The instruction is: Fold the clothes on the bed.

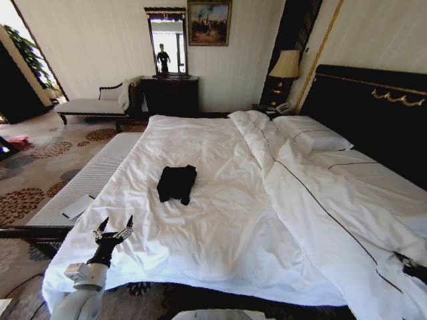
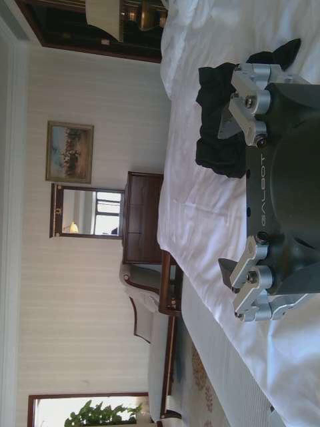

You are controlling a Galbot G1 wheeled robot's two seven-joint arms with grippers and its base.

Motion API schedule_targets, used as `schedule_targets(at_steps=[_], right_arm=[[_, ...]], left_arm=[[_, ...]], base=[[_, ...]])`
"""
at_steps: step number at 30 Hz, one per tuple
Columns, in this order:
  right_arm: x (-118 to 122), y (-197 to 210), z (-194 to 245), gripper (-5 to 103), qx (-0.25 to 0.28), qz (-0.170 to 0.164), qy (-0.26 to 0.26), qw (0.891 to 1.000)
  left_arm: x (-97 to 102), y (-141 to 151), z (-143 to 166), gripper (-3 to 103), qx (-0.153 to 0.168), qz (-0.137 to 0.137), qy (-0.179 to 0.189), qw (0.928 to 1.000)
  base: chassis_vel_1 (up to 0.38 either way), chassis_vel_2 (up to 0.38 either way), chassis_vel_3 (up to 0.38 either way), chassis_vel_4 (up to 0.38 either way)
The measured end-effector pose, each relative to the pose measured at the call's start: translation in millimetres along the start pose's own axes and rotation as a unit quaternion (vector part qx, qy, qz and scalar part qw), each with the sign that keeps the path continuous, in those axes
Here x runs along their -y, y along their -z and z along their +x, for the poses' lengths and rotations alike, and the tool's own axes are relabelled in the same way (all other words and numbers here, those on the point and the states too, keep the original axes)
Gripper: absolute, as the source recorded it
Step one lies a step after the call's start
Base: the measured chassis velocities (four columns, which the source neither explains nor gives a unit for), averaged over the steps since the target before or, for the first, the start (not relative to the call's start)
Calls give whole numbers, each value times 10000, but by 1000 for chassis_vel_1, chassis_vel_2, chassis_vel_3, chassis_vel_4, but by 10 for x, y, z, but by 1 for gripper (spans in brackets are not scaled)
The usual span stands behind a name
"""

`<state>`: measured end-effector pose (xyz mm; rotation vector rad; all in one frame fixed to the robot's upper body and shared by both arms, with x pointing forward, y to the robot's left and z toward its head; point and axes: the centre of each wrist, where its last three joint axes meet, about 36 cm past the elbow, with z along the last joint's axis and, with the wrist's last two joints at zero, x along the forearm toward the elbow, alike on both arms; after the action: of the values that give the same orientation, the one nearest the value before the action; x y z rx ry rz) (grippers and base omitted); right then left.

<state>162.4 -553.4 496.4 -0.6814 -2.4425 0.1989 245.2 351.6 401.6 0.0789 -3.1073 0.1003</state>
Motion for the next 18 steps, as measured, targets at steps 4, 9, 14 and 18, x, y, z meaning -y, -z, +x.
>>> schedule_targets(at_steps=[4,9,14,18], right_arm=[[97,-179,10,3,-167,-118,-175,9996],[116,-536,71,3,-483,-377,-356,9975],[3,-856,66,3,-732,-504,-418,9952],[-9,-998,26,3,-827,-541,-477,9940]], left_arm=[[-26,-16,13,100,-33,-1,23,10000],[-30,-49,34,100,-60,23,66,10000],[15,-53,50,100,-39,62,94,9999],[24,-52,56,100,-47,68,99,9999]], base=[[0,0,0,0],[0,0,0,0],[0,0,0,0],[0,0,0,0]])
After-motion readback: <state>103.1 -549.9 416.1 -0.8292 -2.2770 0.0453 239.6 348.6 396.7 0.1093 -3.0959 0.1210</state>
